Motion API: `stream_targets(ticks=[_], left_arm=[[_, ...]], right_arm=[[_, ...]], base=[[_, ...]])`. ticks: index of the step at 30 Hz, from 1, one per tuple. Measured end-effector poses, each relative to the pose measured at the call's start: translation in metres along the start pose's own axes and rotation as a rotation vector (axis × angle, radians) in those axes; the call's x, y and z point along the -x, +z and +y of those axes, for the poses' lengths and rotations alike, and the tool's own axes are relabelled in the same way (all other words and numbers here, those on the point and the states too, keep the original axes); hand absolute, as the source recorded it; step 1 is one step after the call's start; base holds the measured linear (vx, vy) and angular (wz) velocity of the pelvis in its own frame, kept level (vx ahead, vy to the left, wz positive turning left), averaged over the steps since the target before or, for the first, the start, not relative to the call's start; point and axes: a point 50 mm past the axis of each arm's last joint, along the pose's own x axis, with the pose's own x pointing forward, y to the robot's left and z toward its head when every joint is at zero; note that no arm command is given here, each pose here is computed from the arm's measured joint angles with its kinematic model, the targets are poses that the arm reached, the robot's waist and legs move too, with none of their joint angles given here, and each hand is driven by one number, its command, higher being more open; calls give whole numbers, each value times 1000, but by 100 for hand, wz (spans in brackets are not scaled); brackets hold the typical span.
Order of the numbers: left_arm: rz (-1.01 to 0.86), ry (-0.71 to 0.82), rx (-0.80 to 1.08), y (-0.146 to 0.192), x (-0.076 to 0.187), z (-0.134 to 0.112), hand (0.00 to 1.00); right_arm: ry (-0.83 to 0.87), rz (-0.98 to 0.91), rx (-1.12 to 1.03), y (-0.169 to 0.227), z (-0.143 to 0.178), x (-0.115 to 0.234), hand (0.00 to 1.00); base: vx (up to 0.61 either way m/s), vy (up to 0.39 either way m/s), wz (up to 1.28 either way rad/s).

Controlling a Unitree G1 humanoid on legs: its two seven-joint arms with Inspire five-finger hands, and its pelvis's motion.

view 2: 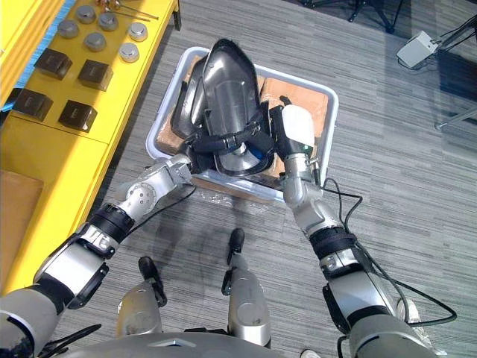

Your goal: Walk over and take three plastic housings, then place them on the shelf

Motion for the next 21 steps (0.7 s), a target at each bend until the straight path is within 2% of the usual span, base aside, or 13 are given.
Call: stream_targets(ticks=[8,17,18,21], left_arm=[[-14,173,50,-16,4,15,0],[-32,222,82,-42,12,19,0],[-24,224,91,-47,13,19,0],[-23,225,115,-61,19,18,0]], right_arm=[[3,-21,-29,10,19,21,0],[5,30,-75,8,35,42,0],[8,42,-83,7,37,46,100],[-5,72,-111,5,43,61,100]], base=[[2,4,0],[4,18,3],[0,0,0],[35,26,0]])
